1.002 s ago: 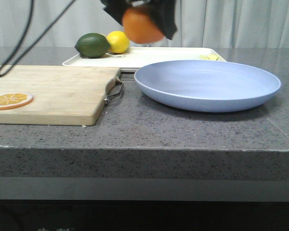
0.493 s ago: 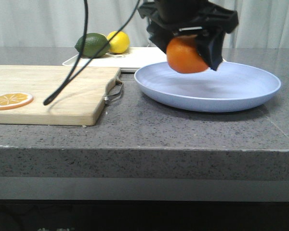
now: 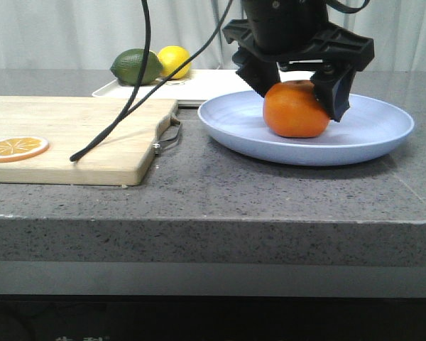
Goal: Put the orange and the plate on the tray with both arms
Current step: 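Carry the orange with the left gripper over the blue plate and lower, then open the left gripper to release the orange and lift away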
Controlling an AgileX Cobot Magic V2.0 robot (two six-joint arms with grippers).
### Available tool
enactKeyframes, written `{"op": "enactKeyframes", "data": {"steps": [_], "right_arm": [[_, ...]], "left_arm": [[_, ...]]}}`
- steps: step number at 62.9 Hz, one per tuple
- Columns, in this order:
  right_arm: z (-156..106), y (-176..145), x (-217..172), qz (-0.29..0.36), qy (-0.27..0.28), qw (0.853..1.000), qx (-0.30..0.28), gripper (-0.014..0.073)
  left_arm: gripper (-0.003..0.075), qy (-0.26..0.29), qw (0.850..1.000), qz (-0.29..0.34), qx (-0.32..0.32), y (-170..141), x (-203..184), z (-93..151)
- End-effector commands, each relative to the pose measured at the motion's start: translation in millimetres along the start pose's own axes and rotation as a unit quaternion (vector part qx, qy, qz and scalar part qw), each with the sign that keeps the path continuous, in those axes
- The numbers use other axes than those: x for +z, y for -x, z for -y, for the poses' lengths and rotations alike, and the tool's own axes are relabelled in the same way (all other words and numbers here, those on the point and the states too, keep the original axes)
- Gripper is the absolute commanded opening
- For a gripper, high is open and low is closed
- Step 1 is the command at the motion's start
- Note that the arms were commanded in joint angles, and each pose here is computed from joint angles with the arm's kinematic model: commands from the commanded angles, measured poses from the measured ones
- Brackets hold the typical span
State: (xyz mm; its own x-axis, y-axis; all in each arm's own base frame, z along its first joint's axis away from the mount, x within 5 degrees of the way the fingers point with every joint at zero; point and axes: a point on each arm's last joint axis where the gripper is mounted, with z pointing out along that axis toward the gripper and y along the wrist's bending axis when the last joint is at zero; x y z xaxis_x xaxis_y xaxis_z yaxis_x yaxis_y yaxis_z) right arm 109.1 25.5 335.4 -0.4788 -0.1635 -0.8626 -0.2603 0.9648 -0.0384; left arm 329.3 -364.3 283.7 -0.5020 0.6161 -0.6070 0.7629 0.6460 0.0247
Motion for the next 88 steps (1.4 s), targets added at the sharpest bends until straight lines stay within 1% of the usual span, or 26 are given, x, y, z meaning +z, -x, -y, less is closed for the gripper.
{"op": "enactKeyframes", "data": {"steps": [1,6,12,13,16,24,28,34,40,48,57,68,78,88], "right_arm": [[1.0,16.4,-5.5,0.051,-0.004,0.999,-0.006,0.0578],[1.0,16.7,-5.6,0.053,-0.005,0.999,-0.006,0.0578],[1.1,16.9,-5.6,0.054,-0.005,0.999,-0.006,0.0578],[1.1,16.9,-5.6,0.054,-0.005,0.999,-0.006,0.0578],[1.0,16.4,-5.5,0.051,-0.004,0.999,-0.006,0.0578],[0.9,15.6,-5.5,0.047,-0.004,0.999,-0.006,0.0578],[1.0,15.9,-5.5,0.048,-0.004,0.999,-0.006,0.0578],[1.0,16.2,-5.5,0.05,-0.004,0.999,-0.006,0.0578],[1.0,16.1,-5.5,0.049,-0.004,0.999,-0.006,0.0578],[1.0,15.8,-5.5,0.048,-0.004,0.999,-0.006,0.0578],[0.9,15.6,-5.5,0.047,-0.004,0.999,-0.004,0.0578],[0.7,14.8,-4.6,0.04,-0.001,0.999,0.027,0.0578],[1.0,12.5,10.7,-0.004,0.001,0.999,0.048,0.0578],[1.8,17.5,33.6,-0.072,0.002,0.995,0.068,0.0578]], "left_arm": [[0.0629,-0.004,0.998,0.067,-0.004,21.2,-40.2,4.4],[0.0658,-0.004,0.998,0.064,-0.004,20.8,-42.4,4.4],[0.066,-0.003,0.997,0.07,-0.01,22.5,-51.3,3.2],[0.0659,-0.003,0.997,0.074,-0.021,23.4,-55.6,1.5],[0.0655,-0.004,0.996,0.084,-0.027,25.5,-64.6,1.0],[0.0652,-0.004,0.993,0.116,-0.03,31.3,-97.8,1.0],[0.0652,-0.004,0.991,0.132,-0.03,33.0,-120.5,0.9],[0.0652,-0.004,0.99,0.138,-0.03,30.3,-147.1,1.0],[0.0652,-0.004,0.989,0.147,-0.03,23.1,-165.0,1.2],[0.0652,-0.003,0.988,0.149,-0.029,0.7,-184.4,1.8],[0.0652,0.001,0.987,0.16,-0.027,-33.4,-206.3,2.5],[0.0652,0.009,0.982,0.188,-0.021,-78.8,-237.1,2.9],[0.0652,0.011,0.978,0.206,-0.019,-119.4,-259.9,4.2],[0.0652,0.006,0.975,0.222,-0.024,-152.8,-276.6,6.1]]}}
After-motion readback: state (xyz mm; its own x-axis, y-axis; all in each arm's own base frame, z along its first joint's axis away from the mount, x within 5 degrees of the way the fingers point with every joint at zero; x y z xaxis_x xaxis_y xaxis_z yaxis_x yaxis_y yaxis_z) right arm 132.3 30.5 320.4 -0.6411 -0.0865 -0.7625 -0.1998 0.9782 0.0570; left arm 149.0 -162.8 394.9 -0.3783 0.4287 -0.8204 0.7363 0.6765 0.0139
